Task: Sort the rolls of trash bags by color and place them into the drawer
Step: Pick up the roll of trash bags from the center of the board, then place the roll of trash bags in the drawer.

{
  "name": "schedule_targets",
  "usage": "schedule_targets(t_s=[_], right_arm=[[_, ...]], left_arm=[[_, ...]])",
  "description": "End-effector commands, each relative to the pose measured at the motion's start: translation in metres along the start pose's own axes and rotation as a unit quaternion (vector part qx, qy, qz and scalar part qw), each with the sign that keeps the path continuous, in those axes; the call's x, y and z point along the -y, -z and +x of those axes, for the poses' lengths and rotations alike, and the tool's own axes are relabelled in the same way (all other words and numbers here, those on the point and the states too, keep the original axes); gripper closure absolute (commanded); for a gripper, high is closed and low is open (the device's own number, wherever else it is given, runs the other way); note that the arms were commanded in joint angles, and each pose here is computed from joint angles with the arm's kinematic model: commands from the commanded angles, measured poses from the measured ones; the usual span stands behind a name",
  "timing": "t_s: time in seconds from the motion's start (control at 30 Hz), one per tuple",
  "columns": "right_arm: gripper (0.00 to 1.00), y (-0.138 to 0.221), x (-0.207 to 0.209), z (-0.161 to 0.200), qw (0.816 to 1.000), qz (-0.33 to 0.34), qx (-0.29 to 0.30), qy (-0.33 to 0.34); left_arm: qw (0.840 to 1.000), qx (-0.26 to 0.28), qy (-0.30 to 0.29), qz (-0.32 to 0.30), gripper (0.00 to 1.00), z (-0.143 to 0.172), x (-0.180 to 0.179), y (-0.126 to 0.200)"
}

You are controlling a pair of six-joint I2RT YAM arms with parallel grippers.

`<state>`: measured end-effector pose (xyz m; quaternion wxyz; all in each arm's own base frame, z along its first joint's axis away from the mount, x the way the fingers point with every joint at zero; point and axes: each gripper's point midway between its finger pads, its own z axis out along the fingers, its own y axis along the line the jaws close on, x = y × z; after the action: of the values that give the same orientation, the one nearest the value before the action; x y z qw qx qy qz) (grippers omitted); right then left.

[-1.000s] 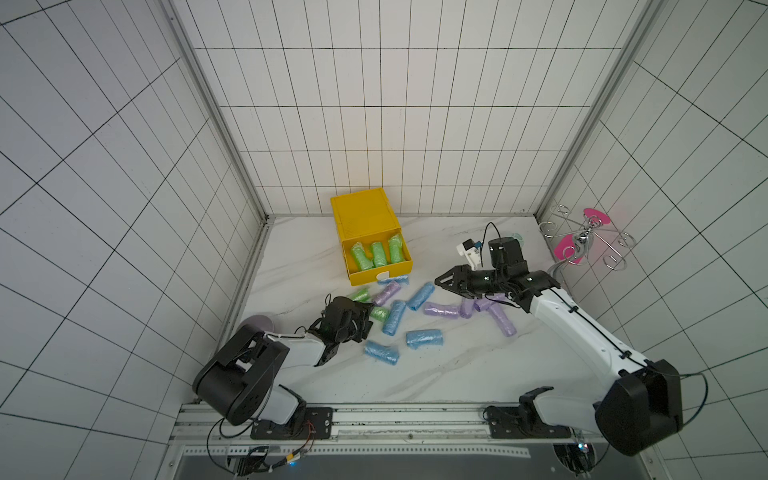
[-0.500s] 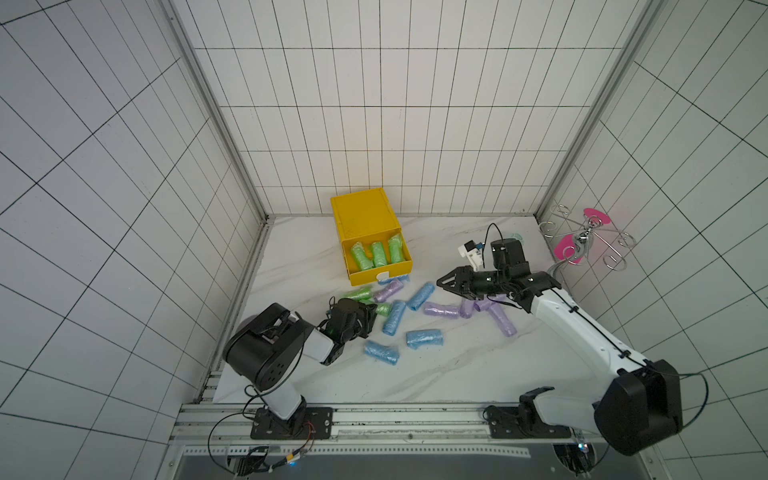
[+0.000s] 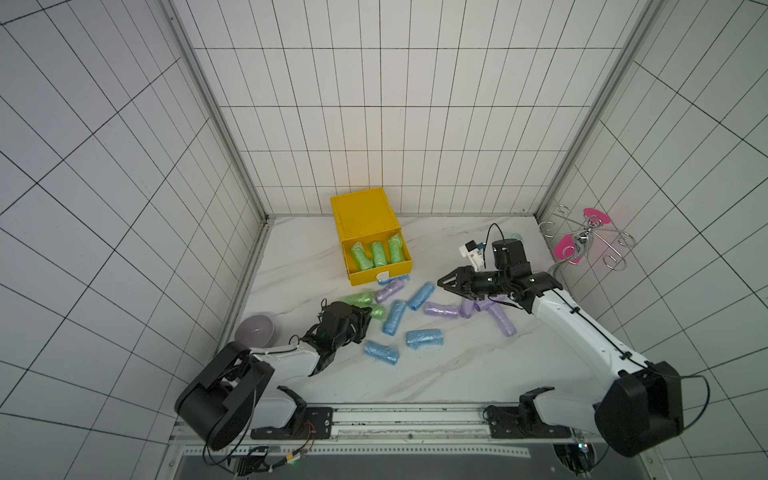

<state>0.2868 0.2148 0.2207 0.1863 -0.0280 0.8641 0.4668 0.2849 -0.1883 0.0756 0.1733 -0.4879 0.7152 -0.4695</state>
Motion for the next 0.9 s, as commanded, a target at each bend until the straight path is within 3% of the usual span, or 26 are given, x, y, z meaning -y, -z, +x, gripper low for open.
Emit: schedule_targets(t_s=[0.0, 0.17, 0.4, 0.5, 0.67, 0.87], right_arm=[[0.58, 0.003, 0.001, 0.0, 1.0, 0.002, 0.003, 0.005], [0.61, 0.004, -0.002, -0.004, 1.0, 0.005, -0.003, 0.012], [0.6, 0.006, -0.009, -0.009, 1.0, -0.008, -0.004, 0.016], [0.6, 0.006, -0.011, -0.01, 1.0, -0.013, -0.007, 0.017], [0.59, 0.006, -0.012, -0.012, 1.0, -0.014, -0.005, 0.019], [0.63, 0.013, -0.017, -0.016, 1.0, -0.002, 0.002, 0.021]], left_arm=[[0.997, 0.003, -0.043, -0.063, 0.94, -0.002, -0.016, 0.015], [0.992, 0.006, -0.087, -0.089, 0.95, -0.002, -0.017, 0.049], [0.982, -0.003, -0.173, -0.074, 0.95, 0.0, -0.006, 0.092], [0.961, -0.013, -0.257, -0.1, 0.95, 0.005, 0.01, 0.11], [0.92, -0.016, -0.376, -0.107, 0.95, 0.015, 0.069, 0.134], [0.884, -0.065, -0.457, -0.075, 0.93, 0.038, 0.147, 0.132]])
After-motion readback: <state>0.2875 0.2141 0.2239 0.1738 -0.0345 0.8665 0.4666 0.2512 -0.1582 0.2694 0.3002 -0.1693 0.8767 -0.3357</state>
